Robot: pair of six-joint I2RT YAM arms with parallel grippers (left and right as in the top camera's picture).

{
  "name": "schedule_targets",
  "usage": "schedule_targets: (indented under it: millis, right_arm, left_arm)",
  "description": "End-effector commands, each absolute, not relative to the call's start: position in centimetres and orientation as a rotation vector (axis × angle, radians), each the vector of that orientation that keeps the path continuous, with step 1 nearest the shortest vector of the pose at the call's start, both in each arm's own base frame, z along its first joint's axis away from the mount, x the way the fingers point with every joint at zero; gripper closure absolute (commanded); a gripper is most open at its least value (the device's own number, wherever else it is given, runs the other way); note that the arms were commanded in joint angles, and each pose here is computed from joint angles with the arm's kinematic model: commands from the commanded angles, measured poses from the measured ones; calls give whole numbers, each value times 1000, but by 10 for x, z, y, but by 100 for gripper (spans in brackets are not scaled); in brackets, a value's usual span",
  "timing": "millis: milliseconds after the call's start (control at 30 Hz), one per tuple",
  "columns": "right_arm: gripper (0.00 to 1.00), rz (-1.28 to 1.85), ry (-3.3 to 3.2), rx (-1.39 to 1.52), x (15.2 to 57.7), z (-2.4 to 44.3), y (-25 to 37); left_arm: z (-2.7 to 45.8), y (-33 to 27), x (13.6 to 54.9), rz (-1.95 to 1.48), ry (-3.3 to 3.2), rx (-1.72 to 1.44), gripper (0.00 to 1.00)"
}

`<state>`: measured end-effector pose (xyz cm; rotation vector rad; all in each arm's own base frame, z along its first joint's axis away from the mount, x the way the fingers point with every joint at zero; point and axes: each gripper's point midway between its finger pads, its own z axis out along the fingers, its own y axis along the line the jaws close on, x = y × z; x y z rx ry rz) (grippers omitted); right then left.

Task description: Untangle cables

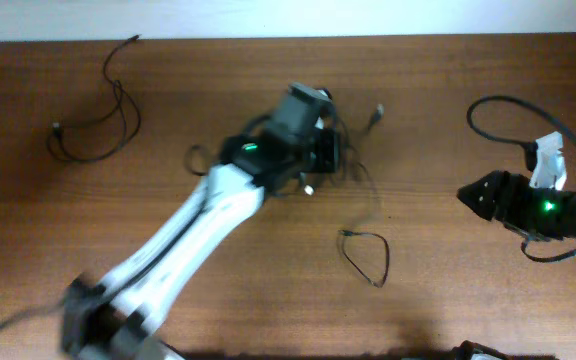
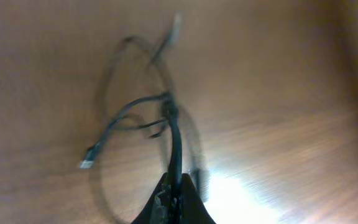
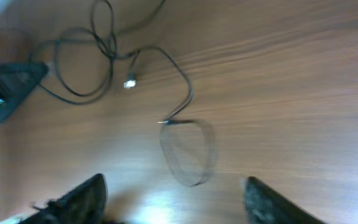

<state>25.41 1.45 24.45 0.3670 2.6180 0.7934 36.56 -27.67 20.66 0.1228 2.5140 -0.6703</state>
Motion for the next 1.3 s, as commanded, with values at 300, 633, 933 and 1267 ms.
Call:
schedule_targets:
  millis: [300,633,933,1267]
  right_arm:
    - [26,1394,2347,-290,277,273,147]
    - [43,1372,2297,-204,306,288,162]
    - [59,1682,2431,463,342,279,196]
    - [96,768,2352,1032,394,196,27]
  left_arm:
    - [402,-249,276,-801,1886,636,100]
    - [410,-230,273,-777,1879,595,100]
    - [410,-231,272,-785,1878,600,100]
    - [503,-100,249,-433,1617,188,100]
